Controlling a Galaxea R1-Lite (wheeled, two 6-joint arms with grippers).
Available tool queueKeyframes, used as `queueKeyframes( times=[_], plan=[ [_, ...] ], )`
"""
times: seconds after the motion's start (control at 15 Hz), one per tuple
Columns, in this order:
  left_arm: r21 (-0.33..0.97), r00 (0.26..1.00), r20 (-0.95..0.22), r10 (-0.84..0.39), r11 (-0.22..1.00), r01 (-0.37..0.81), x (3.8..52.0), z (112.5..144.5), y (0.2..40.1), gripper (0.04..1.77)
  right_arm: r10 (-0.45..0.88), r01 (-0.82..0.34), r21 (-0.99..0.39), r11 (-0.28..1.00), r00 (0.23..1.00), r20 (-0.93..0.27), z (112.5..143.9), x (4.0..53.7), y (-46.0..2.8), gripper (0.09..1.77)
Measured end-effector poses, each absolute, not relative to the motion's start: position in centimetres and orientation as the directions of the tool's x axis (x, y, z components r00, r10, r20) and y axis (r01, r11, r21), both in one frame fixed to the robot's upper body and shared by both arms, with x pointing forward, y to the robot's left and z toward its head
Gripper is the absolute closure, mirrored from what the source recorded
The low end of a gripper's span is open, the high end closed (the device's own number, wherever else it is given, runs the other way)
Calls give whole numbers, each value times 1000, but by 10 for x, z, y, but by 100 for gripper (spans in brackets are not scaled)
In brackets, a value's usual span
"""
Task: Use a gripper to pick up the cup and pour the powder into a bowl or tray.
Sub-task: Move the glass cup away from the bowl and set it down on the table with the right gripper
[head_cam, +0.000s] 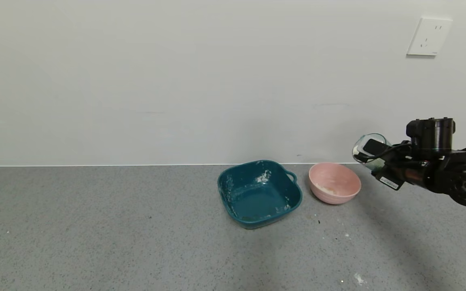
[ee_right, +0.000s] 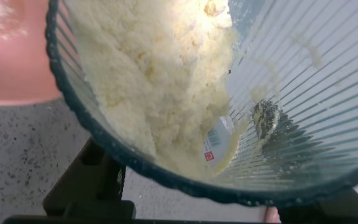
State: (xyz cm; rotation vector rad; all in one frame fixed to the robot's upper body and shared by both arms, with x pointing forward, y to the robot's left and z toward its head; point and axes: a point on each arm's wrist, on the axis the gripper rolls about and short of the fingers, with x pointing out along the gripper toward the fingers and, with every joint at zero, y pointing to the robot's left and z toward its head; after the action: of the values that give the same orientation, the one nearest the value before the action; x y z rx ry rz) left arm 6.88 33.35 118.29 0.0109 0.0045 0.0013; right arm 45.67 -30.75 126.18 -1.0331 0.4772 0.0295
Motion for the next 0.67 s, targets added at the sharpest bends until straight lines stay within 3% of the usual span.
queueKeyframes(
  times=[0.67],
  plan=[
    [11, 1000, -4, 1, 1000, -1, 69, 1183, 334, 9, -125, -108, -504, 857, 905, -407, 1272, 408, -328, 55]
  ],
)
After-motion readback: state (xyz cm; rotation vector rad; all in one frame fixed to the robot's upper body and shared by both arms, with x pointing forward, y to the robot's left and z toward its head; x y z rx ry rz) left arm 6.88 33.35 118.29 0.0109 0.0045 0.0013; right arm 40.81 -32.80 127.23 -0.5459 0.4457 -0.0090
